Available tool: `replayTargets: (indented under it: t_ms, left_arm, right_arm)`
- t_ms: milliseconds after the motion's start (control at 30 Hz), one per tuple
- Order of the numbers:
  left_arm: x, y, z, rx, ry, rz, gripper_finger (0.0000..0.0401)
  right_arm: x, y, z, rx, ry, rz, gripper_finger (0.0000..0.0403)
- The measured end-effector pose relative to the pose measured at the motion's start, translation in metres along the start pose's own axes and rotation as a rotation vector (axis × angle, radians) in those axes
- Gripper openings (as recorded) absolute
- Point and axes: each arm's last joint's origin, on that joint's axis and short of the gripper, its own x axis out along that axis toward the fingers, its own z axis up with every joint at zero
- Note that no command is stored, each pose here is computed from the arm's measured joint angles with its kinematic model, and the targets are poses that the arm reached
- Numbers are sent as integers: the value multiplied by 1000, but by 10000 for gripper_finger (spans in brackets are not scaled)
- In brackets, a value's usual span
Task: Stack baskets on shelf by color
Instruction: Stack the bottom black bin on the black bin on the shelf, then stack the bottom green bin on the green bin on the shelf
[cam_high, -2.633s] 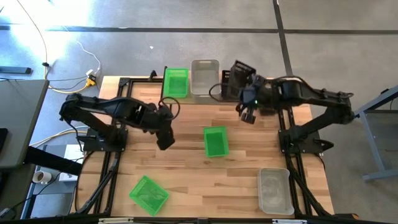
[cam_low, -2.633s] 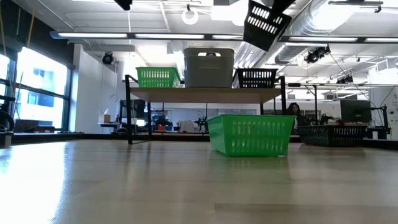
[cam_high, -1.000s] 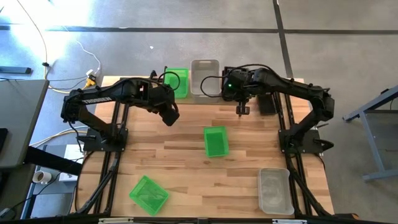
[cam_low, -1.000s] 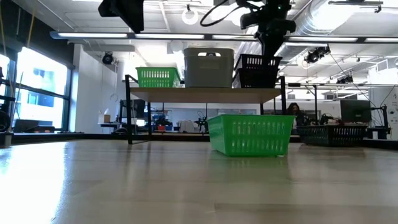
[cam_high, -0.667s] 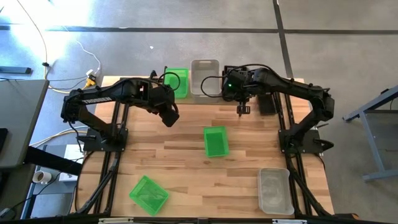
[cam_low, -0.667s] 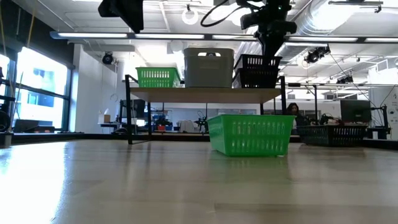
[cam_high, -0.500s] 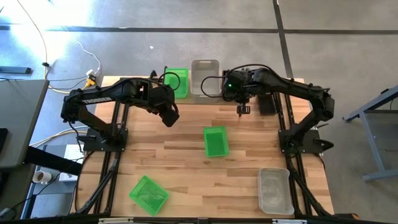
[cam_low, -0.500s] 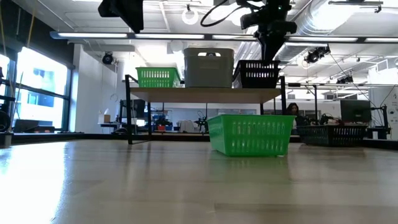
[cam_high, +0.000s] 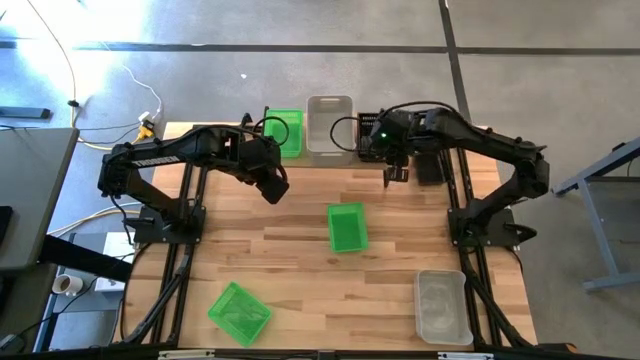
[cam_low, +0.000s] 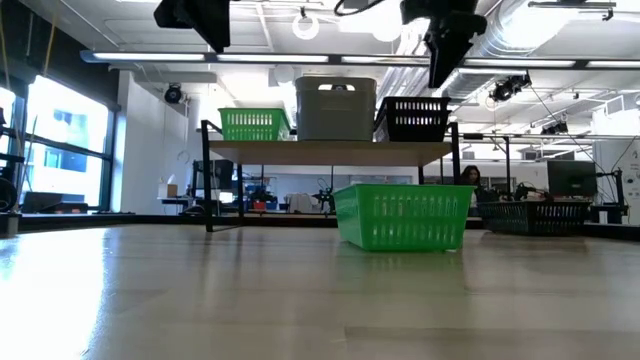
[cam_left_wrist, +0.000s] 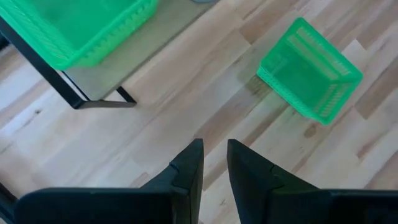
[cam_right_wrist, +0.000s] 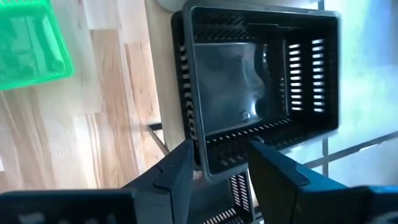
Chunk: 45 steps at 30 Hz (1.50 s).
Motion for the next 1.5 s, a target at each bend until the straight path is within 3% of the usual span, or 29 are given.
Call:
replayTargets:
  t_ms: [300, 1067, 1500]
  left_arm:
    - [0, -1, -1, 0, 26, -28, 63]
    - [0, -1, -1, 0, 21, -23, 63]
    - [-3, -13, -12, 33, 62, -69, 63]
  right_arm:
    - [0, -6, 6, 36, -95, 27, 138]
    - [28, -9, 17, 66, -15, 42, 138]
    - [-21, -25, 17, 179, -78, 3, 138]
